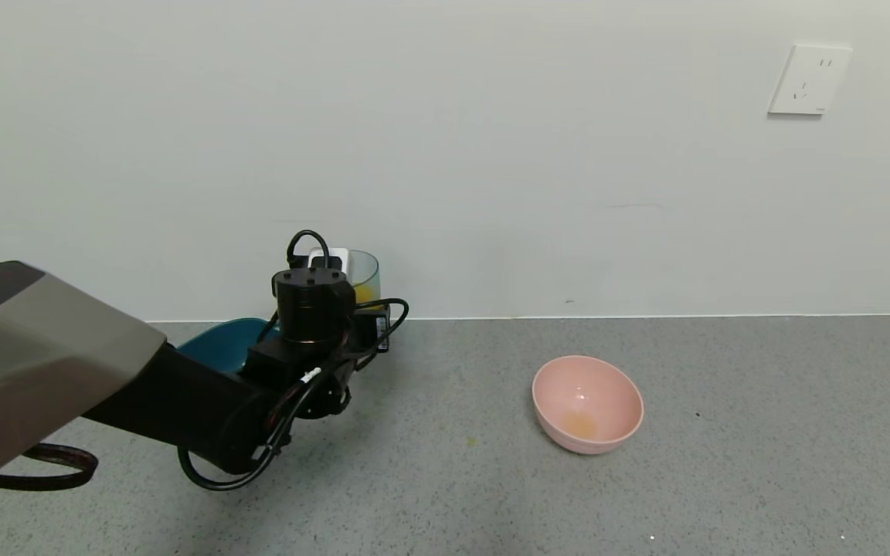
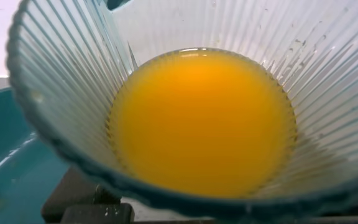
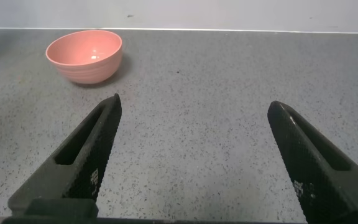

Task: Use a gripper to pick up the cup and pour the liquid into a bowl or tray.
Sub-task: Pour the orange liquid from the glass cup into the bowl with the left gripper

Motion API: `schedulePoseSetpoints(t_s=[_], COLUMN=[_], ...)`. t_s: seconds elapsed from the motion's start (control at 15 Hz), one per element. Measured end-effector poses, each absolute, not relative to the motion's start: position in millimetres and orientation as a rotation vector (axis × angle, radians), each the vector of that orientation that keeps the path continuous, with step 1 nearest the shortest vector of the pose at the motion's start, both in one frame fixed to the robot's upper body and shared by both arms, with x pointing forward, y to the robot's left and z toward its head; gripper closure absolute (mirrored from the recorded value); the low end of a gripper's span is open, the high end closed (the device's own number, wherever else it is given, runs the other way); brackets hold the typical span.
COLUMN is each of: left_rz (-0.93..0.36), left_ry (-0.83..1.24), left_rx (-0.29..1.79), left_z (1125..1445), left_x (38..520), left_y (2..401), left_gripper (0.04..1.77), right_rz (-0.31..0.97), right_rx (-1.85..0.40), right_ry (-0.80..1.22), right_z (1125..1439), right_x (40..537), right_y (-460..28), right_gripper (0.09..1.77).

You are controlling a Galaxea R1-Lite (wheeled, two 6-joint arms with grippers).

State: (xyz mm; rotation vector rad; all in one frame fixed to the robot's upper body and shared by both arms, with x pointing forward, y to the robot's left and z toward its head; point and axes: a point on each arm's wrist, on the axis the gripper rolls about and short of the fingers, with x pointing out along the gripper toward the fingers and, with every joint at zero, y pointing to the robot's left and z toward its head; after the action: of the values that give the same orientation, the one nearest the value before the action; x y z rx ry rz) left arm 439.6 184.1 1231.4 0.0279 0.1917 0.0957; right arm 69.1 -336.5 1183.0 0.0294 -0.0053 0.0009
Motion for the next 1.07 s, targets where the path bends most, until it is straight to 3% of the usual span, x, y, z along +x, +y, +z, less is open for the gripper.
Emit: schedulePoseSetpoints(t_s=[1.07], left_rz=[0.312], left_ry=[0.239], left_rx=[0.028], left_z=[1238], left_x=[438], left_y=[337], left_gripper=[0.51], right_rz=[0.001], right_rx=[0.030], right_ry=[-0.005], right_z=[1183], right_x=[69], right_y=[-337], right_gripper=[0.15])
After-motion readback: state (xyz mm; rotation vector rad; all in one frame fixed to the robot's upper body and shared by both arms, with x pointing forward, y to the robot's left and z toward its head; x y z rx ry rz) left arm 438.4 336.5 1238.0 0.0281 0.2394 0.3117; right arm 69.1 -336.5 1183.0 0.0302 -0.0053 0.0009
